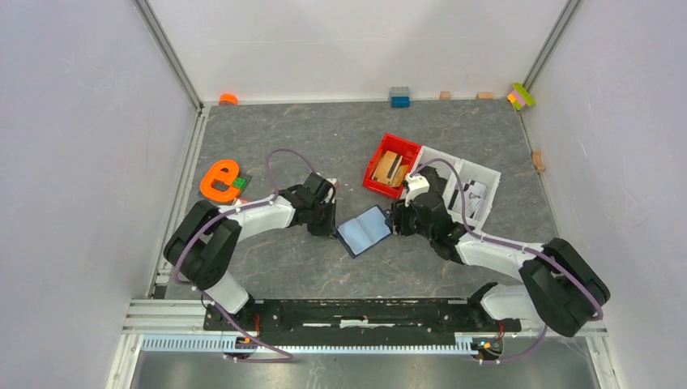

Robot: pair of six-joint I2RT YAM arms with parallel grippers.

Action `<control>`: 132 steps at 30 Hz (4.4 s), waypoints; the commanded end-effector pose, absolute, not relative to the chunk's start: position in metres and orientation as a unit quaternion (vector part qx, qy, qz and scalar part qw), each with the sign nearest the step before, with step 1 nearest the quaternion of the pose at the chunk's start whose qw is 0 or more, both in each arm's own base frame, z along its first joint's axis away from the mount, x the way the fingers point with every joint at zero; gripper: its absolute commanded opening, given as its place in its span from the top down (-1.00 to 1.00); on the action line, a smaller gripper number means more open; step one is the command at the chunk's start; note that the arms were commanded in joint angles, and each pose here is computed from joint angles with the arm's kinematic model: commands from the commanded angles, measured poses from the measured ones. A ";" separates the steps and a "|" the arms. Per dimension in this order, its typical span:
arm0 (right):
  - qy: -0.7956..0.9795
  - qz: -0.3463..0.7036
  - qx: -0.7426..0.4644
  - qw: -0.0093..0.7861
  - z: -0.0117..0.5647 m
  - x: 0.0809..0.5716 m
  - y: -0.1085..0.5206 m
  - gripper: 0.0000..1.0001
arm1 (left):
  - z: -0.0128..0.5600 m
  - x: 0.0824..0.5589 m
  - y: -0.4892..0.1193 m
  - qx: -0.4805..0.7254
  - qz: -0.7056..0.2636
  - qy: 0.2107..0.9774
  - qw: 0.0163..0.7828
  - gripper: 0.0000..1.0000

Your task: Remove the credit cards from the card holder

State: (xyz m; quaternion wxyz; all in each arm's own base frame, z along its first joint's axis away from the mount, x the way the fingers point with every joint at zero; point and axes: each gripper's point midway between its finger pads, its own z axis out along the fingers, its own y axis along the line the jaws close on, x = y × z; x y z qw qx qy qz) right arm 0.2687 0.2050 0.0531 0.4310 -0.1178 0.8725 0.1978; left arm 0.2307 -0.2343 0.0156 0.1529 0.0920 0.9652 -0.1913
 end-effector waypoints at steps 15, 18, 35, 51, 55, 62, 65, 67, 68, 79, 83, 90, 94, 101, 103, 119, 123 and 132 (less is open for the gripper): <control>0.888 0.247 -0.143 0.360 0.023 0.261 0.232 -0.08 | -0.006 0.223 -0.268 0.104 -0.260 0.955 0.100 0.78; 0.887 0.256 -0.146 0.355 0.022 0.259 0.235 -0.08 | -0.008 0.222 -0.274 0.106 -0.274 0.952 0.092 0.76; 0.875 0.293 -0.172 0.344 0.029 0.247 0.254 -0.04 | 0.042 0.235 -0.286 0.124 -0.335 0.914 0.193 0.68; 0.880 0.176 -0.144 0.416 0.056 0.278 0.205 -0.60 | 0.034 0.229 -0.291 0.125 -0.344 0.916 0.163 0.67; 0.889 0.190 -0.141 0.392 0.044 0.279 0.202 -0.67 | 0.031 0.229 -0.289 0.122 -0.337 0.920 0.159 0.67; 0.891 0.263 -0.152 0.337 0.027 0.267 0.221 -0.62 | 0.030 0.229 -0.288 0.122 -0.334 0.922 0.155 0.67; 0.886 0.295 -0.157 0.321 0.026 0.259 0.232 -0.51 | 0.027 0.228 -0.289 0.122 -0.333 0.923 0.150 0.67; 0.883 0.311 -0.161 0.314 0.025 0.255 0.237 -0.46 | 0.025 0.228 -0.289 0.121 -0.331 0.924 0.145 0.67; 0.882 0.314 -0.164 0.311 0.025 0.253 0.239 -0.44 | 0.025 0.228 -0.289 0.121 -0.332 0.924 0.145 0.67; 0.877 0.304 -0.195 0.317 0.031 0.245 0.253 -0.35 | 0.039 0.230 -0.293 0.128 -0.354 0.911 0.170 0.66; 0.879 0.293 -0.202 0.316 0.029 0.245 0.255 -0.32 | 0.059 0.233 -0.292 0.131 -0.365 0.897 0.210 0.64; 0.887 0.261 -0.210 0.317 0.024 0.248 0.254 -0.32 | 0.078 0.230 -0.289 0.131 -0.379 0.886 0.233 0.60; 0.889 0.251 -0.219 0.314 0.022 0.247 0.256 -0.38 | 0.076 0.229 -0.290 0.131 -0.381 0.887 0.226 0.59; 0.893 0.227 -0.224 0.317 0.020 0.250 0.255 -0.42 | 0.072 0.233 -0.281 0.121 -0.354 0.898 0.230 0.60; 0.894 0.225 -0.224 0.318 0.020 0.250 0.254 -0.38 | 0.068 0.244 -0.259 0.099 -0.294 0.915 0.258 0.60; 0.894 0.224 -0.229 0.313 0.018 0.250 0.255 -0.36 | 0.027 0.252 -0.186 0.078 -0.046 0.973 0.213 0.56; 0.893 0.222 -0.231 0.317 0.019 0.249 0.255 -0.39 | 0.018 0.247 -0.190 0.084 -0.048 0.977 0.189 0.52; 0.893 0.223 -0.233 0.313 0.017 0.248 0.257 -0.39 | 0.020 0.232 -0.210 0.080 -0.121 0.974 0.176 0.01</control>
